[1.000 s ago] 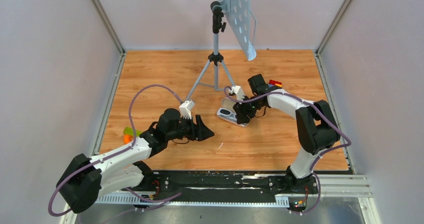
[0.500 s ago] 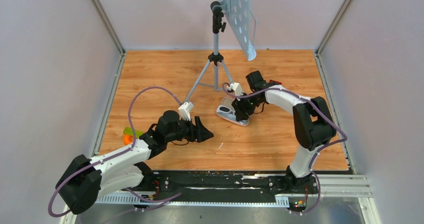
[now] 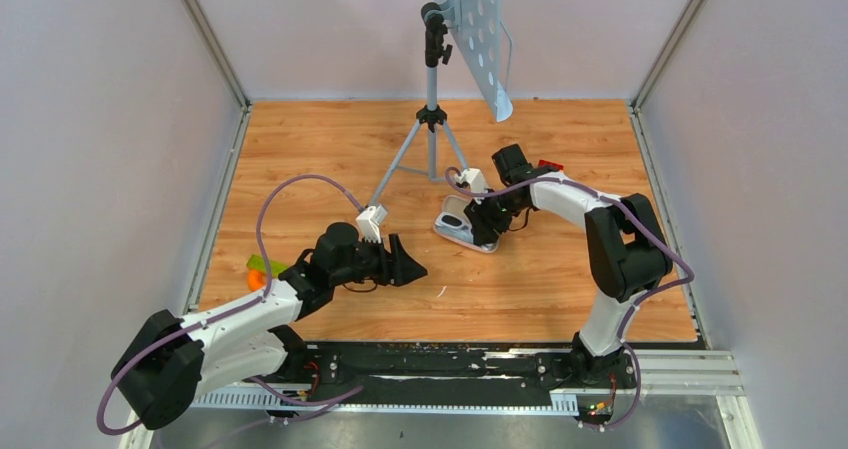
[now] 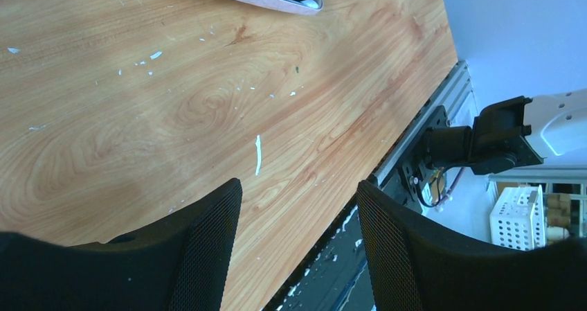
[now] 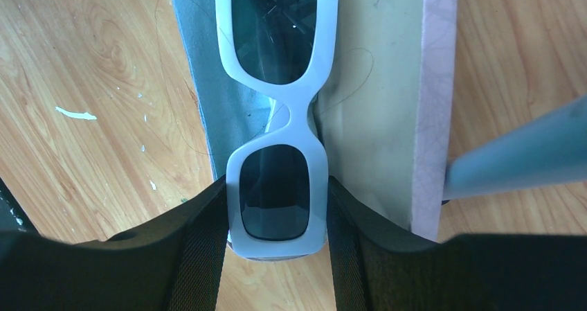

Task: Organize the sunglasses
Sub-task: Place the sunglasses in the sunglasses case.

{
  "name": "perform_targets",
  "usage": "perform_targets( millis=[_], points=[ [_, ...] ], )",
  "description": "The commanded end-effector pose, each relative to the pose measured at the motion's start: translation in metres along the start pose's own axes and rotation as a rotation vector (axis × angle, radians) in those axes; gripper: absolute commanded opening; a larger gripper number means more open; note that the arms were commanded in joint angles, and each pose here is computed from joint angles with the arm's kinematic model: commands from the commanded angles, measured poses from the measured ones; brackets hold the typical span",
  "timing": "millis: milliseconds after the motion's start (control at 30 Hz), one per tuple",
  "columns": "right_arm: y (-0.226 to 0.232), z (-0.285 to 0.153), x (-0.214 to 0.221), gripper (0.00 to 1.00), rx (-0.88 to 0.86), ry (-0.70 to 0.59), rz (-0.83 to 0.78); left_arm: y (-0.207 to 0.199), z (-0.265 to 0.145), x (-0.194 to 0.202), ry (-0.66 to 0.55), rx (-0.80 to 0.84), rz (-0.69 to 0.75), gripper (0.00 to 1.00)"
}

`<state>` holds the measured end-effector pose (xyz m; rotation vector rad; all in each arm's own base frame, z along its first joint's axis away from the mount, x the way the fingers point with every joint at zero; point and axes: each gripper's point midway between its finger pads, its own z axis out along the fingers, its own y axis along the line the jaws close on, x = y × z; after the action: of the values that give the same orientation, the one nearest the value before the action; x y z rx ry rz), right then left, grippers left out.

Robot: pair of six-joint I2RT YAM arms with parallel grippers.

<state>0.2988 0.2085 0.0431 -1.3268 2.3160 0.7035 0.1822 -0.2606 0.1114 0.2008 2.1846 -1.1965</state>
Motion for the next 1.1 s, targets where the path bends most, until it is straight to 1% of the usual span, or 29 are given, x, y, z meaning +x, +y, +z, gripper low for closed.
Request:
perform_targets(
  millis=[0, 167, 300, 433, 533, 767, 933, 1067],
  points=[
    [0.017, 0.003, 0.007, 0.52, -0.055, 0.021, -0.017, 0.001, -0.001, -0.004, -0.025, 0.005, 0.009, 0.65],
    [0.018, -0.003, 0.001, 0.57, -0.047, 0.004, -0.025, 0.005, 0.002, -0.003, -0.030, -0.005, -0.003, 0.65],
    [0.018, -0.010, -0.009, 0.59, -0.035, -0.019, -0.029, 0.013, 0.009, -0.005, -0.075, -0.022, -0.096, 0.65],
    [0.019, -0.014, -0.015, 0.59, -0.033, -0.031, -0.027, 0.023, 0.015, -0.010, -0.149, -0.049, -0.175, 0.63],
    [0.019, -0.018, -0.018, 0.59, -0.028, -0.034, -0.031, 0.031, 0.018, -0.011, -0.174, -0.089, -0.187, 0.63],
    [0.018, -0.036, -0.027, 0.59, 0.014, -0.053, -0.054, 0.040, 0.024, -0.009, -0.189, -0.149, -0.203, 0.62],
    [0.017, -0.068, -0.046, 0.57, 0.073, -0.125, -0.086, 0.045, 0.036, -0.006, -0.194, -0.227, -0.215, 0.56],
    [-0.006, -0.093, -0.050, 0.49, 0.183, -0.173, -0.118, 0.044, 0.050, -0.007, -0.217, -0.286, -0.220, 0.44]
  ],
)
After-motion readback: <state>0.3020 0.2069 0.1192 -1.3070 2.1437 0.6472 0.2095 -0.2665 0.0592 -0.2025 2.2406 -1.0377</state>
